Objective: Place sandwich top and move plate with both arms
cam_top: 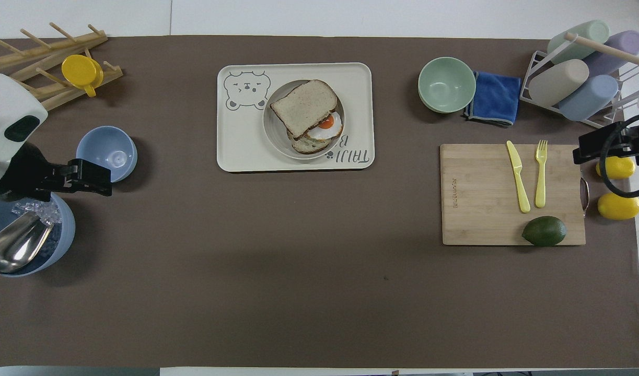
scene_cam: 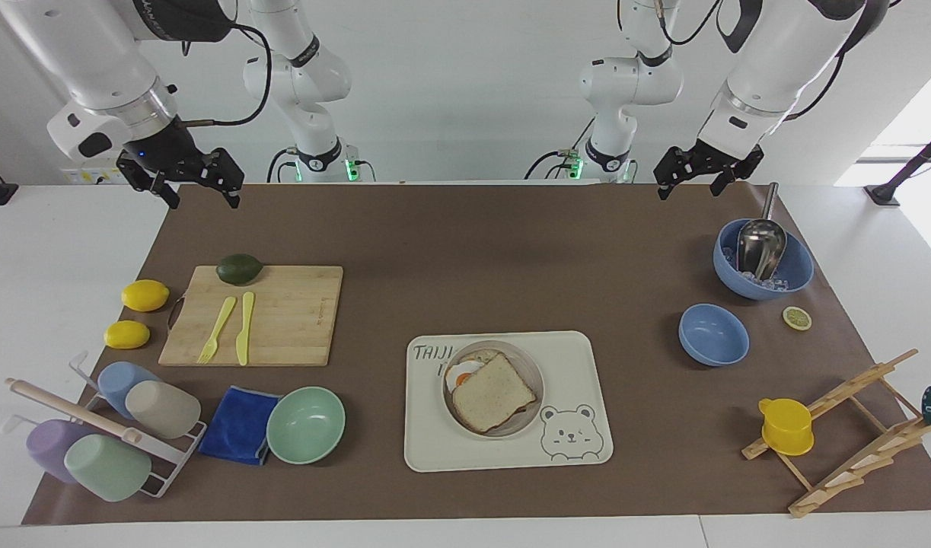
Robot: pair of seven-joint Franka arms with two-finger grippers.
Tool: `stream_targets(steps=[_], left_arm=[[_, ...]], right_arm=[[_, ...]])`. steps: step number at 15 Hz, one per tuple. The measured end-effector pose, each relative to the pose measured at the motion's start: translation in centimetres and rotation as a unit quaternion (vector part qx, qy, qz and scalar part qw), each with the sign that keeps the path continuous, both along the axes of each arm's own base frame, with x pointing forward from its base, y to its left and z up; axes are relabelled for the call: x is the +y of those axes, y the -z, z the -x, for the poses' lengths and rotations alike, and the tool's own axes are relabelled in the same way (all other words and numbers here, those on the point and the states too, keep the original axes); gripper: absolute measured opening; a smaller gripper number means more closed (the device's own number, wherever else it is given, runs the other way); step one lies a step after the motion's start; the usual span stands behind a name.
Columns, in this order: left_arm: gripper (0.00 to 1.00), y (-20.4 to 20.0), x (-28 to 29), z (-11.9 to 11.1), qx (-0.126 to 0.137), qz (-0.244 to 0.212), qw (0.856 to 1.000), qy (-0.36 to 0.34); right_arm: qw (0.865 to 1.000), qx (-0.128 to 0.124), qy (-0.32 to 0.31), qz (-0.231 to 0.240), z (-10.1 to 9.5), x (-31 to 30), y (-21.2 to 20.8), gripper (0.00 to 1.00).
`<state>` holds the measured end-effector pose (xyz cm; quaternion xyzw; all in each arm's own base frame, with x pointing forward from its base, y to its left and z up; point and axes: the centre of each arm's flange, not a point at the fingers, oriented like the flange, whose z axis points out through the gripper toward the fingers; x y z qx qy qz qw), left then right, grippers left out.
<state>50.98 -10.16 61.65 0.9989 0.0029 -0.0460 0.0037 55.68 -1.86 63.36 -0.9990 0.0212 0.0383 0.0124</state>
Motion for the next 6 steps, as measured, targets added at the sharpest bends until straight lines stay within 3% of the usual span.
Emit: stream_targets(steps=[6], left_arm=[[1.00,-0.06,0.11,0.01,-0.001,0.000,1.000,-0.001]], right_arm=[[1.000,0.000,0.000,0.000,0.00,0.01,0.00,1.00]])
